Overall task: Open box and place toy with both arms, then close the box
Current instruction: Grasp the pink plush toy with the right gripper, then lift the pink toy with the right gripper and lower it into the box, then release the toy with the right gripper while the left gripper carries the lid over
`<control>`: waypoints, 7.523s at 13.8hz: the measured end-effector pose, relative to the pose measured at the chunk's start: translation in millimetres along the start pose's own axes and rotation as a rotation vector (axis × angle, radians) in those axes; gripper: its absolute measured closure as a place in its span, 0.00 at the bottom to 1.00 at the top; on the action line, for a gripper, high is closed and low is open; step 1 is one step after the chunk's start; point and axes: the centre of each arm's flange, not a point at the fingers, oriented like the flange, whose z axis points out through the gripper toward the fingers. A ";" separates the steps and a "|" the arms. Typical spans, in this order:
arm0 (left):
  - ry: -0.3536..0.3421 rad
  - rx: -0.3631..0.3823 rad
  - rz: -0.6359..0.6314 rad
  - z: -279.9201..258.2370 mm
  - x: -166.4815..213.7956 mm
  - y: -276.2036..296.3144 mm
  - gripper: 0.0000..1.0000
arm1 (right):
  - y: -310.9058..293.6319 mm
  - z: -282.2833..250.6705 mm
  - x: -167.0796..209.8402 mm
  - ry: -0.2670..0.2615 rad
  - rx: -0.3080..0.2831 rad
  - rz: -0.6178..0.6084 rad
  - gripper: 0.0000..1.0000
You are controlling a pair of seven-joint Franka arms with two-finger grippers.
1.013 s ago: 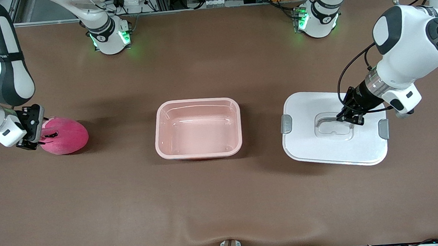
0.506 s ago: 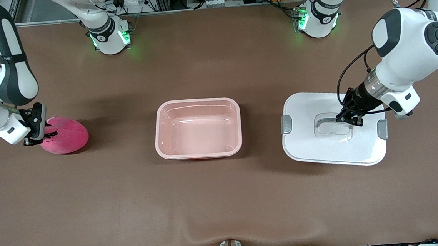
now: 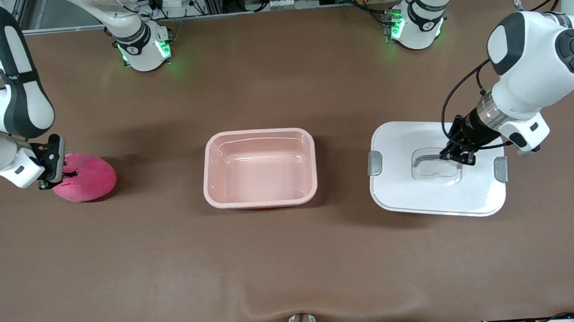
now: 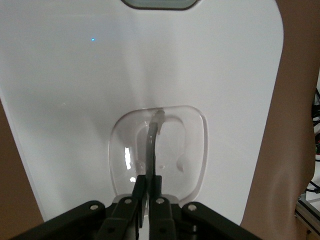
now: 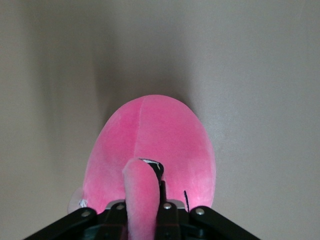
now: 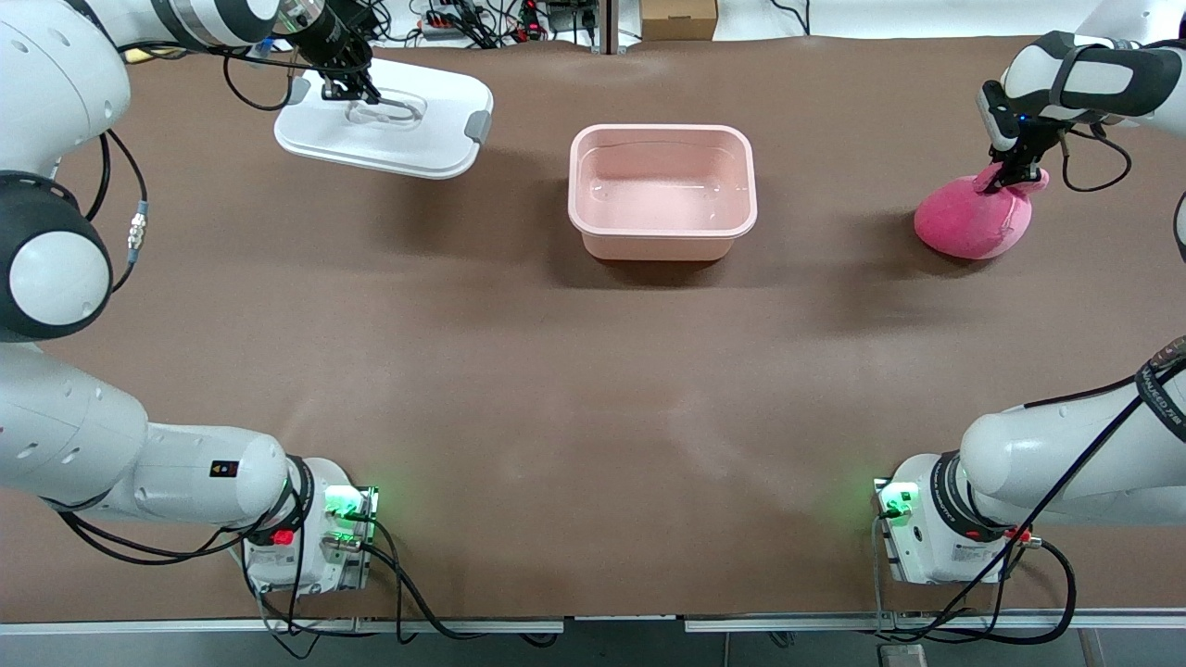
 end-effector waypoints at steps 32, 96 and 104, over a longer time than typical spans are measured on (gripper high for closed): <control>-0.003 0.000 -0.018 6.6 2.7 6.0 0.94 | -24.8 -181.3 320.6 -0.099 0.101 1.142 0.88; -0.016 -0.016 -0.105 29.5 -38.1 13.1 0.94 | 37.4 45.1 615.5 0.195 0.103 1.879 0.88; -0.039 -0.137 -0.126 22.3 -75.3 22.8 0.94 | 35.0 48.7 619.3 0.192 0.100 1.869 0.21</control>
